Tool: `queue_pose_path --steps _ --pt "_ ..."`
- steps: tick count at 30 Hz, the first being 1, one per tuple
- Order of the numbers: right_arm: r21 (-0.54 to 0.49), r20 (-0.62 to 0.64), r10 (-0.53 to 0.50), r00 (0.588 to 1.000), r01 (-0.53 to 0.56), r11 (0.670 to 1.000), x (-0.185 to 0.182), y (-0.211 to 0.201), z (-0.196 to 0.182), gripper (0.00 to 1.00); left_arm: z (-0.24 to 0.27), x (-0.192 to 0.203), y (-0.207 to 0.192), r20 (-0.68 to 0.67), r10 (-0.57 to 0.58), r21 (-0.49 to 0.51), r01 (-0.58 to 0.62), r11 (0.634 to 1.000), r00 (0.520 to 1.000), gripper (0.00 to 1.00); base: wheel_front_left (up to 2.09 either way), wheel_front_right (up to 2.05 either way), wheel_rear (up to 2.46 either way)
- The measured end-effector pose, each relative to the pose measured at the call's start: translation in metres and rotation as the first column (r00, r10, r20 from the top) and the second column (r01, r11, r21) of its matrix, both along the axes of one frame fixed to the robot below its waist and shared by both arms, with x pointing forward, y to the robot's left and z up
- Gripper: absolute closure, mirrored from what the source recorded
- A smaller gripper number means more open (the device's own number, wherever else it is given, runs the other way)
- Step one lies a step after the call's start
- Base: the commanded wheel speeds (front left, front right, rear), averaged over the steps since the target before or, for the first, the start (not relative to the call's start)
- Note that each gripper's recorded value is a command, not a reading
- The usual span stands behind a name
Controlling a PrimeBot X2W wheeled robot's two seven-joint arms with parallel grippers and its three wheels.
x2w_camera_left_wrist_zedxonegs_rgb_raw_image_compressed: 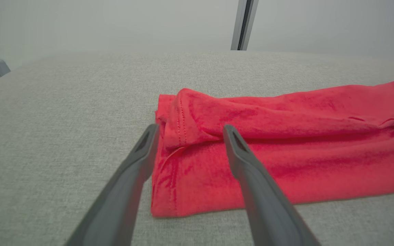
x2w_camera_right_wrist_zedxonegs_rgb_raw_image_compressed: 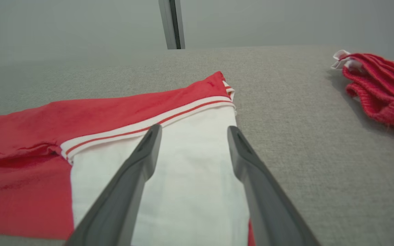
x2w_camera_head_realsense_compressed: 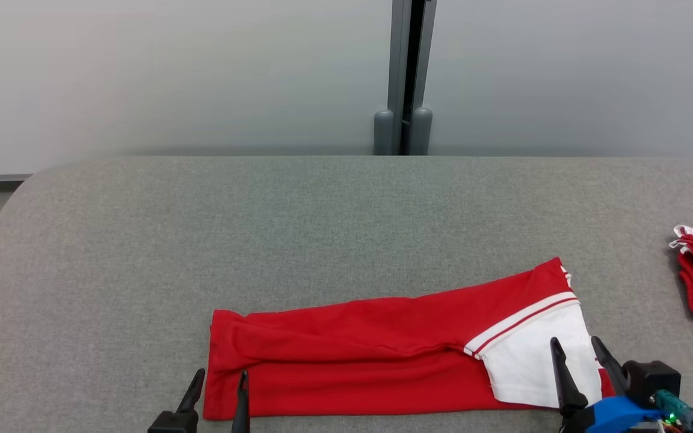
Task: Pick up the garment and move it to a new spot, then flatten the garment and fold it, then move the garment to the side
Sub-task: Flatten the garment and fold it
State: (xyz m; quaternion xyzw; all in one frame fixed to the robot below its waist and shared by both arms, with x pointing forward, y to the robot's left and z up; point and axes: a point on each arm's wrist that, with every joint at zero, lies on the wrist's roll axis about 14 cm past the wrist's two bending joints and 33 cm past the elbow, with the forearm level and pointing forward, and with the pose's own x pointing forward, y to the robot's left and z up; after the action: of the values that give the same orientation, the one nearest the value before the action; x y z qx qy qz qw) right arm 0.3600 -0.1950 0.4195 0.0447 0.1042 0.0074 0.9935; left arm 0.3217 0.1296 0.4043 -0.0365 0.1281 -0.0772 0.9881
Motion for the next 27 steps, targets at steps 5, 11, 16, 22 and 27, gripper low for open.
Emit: queue_pose_path --steps 5,11,16,22,27 --pt "-0.018 -0.043 -0.017 0.999 0.016 1.0 0.026 -0.012 -0.005 0.0 -0.004 0.012 -0.005 -0.014 -0.016 -0.017 0.016 1.0 1.0 0.0 0.0 0.0 0.0" --pt "-0.006 -0.231 -0.051 0.972 0.051 0.999 0.035 -0.022 -0.045 0.0 -0.012 0.019 -0.003 -0.043 -0.007 -0.024 0.006 1.0 0.999 0.0 0.0 0.0 0.0" --pt "0.035 -0.314 -0.051 0.948 0.065 0.997 0.037 -0.015 -0.066 0.0 -0.019 0.019 0.004 -0.067 0.018 -0.021 -0.019 1.0 0.998 0.0 0.0 0.0 0.0" --pt "0.049 -0.296 -0.088 0.951 0.107 0.993 0.032 -0.026 -0.066 1.0 -0.02 0.021 0.004 -0.068 0.016 -0.02 -0.018 1.0 0.998 0.0 0.0 0.0 0.0" --pt "0.007 -0.239 -0.199 0.95 0.206 0.978 0.017 -0.073 -0.056 1.0 -0.015 0.024 -0.005 -0.053 -0.012 -0.028 0.011 1.0 0.999 0.0 0.0 0.0 0.0"
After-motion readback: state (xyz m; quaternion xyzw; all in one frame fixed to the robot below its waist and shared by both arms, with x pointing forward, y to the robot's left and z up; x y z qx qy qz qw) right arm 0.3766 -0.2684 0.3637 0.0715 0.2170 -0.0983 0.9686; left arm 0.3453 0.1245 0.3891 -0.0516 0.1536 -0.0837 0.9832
